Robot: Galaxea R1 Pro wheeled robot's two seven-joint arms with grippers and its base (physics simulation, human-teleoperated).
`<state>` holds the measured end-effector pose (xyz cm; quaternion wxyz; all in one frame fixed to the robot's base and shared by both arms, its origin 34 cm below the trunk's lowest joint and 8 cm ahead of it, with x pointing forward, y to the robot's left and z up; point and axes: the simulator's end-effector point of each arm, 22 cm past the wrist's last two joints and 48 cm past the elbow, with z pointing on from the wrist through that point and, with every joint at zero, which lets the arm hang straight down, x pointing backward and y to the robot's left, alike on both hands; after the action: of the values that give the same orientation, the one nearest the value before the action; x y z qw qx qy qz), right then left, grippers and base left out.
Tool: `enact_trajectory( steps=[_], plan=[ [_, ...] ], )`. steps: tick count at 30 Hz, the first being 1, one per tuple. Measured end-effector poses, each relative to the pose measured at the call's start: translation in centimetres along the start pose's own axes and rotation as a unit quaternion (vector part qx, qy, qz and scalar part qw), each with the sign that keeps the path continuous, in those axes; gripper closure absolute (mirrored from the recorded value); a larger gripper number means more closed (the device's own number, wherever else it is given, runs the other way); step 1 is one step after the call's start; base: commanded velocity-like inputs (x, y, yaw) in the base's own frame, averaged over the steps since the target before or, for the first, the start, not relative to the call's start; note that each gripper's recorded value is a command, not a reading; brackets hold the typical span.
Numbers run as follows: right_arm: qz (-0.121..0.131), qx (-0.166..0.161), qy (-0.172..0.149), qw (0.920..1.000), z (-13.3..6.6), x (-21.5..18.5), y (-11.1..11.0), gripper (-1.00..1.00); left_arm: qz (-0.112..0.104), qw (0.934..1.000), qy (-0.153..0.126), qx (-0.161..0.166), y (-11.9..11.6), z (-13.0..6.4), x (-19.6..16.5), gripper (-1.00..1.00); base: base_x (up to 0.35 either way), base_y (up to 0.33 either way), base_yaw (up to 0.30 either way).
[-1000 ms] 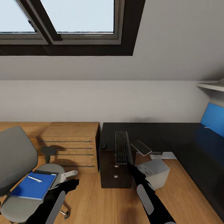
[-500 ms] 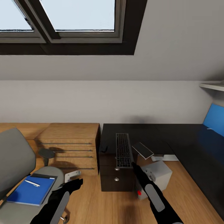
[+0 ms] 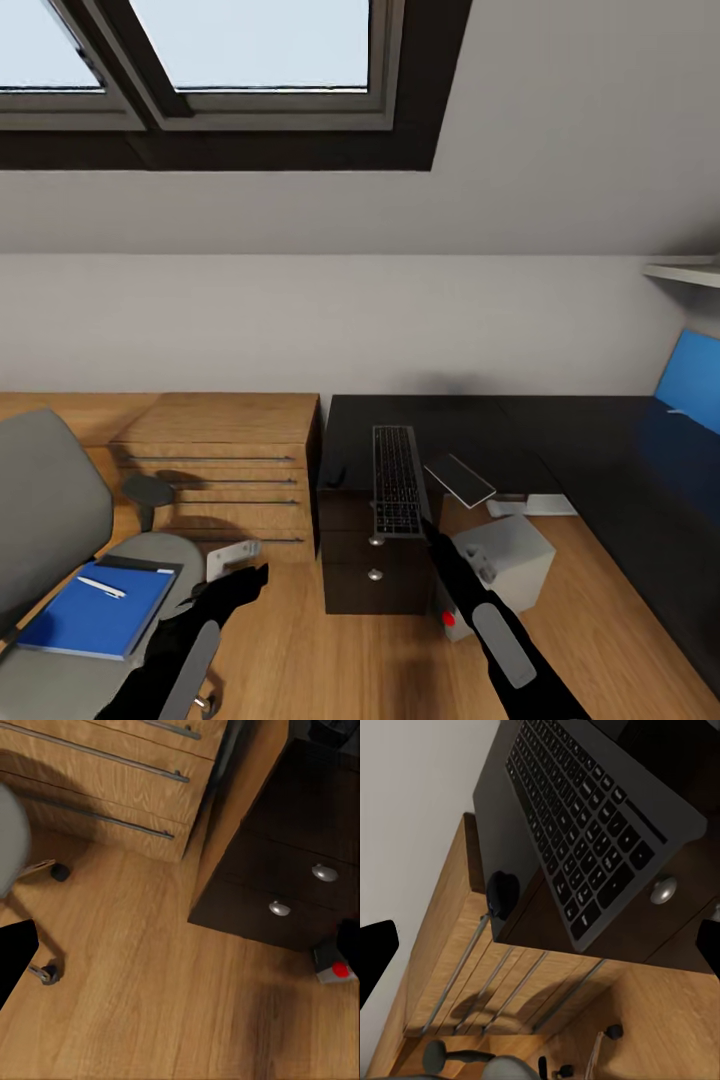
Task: In the bedroom, organize the workspace by keeping the computer under the desk, ensuring the monitor is on the desk, placing the keyboard on the desk next to the monitor, placing the mouse on the desk next to the keyboard, moving the folder from the swivel chair onto the desk next to the mouse, stacking the notebook on top of the folder with the pen on top of the notebook, and positioning the swivel chair next to the desk.
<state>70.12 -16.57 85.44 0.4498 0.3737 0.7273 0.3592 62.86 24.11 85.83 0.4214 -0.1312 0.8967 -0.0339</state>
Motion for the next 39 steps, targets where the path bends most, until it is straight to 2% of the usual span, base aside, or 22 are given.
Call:
enact_trajectory(
  steps=[5, 9, 18, 22, 28, 34, 36, 39],
  plan=[
    [-0.005, 0.003, -0.005, 1.0, 0.2, -0.7, -1.1, -1.0, 0.01, 0.9997, -0.013, 0.021, -1.4, -1.8, 0.9, -1.0, 0.0, 0.0, 0.0],
    [-0.006, 0.006, -0.008, 0.9999, 0.3, -1.1, -1.9, -1.0, 0.013, 0.9995, -0.014, 0.027, -1.8, -1.9, 1.5, -1.0, 0.0, 0.0, 0.0],
    [-0.004, 0.011, -0.006, 0.9999, 0.8, -0.5, -3.3, -1.0, 0.015, 0.9996, -0.009, 0.025, -1.5, -0.9, 2.9, -1.0, 0.0, 0.0, 0.0],
    [-0.002, 0.031, 0.005, 0.9995, 0.9, 0.7, -5.6, -1.0, 0.015, 0.9996, -0.009, 0.024, -1.4, -0.5, 3.3, -1.0, 0.0, 0.0, 0.0],
    [0.001, 0.048, 0.017, 0.9987, 1.0, 2.0, -7.9, -1.0, 0.014, 0.9996, -0.009, 0.023, -1.2, 0.1, 3.9, -1.0, 0.0, 0.0, 0.0],
    [0.011, 0.078, 0.057, 0.9953, 0.9, 4.8, -11.4, -1.0, 0.014, 0.9996, -0.01, 0.023, -1.1, 0.7, 4.5, -1.0, 0.0, 0.0, 0.0],
    [0.012, 0.076, 0.057, 0.9954, 1.0, 4.8, -11.6, -1.0, 0.015, 0.9996, -0.009, 0.022, -1.0, 0.9, 4.8, -1.0, 0.0, 0.0, 0.0],
    [0.013, 0.052, 0.056, 0.997, 1.4, 5.0, -10.8, -1.0, 0.015, 0.9996, -0.006, 0.021, -0.9, 1.3, 5.4, -1.0, 0.0, 0.0, 0.0]
  ],
)
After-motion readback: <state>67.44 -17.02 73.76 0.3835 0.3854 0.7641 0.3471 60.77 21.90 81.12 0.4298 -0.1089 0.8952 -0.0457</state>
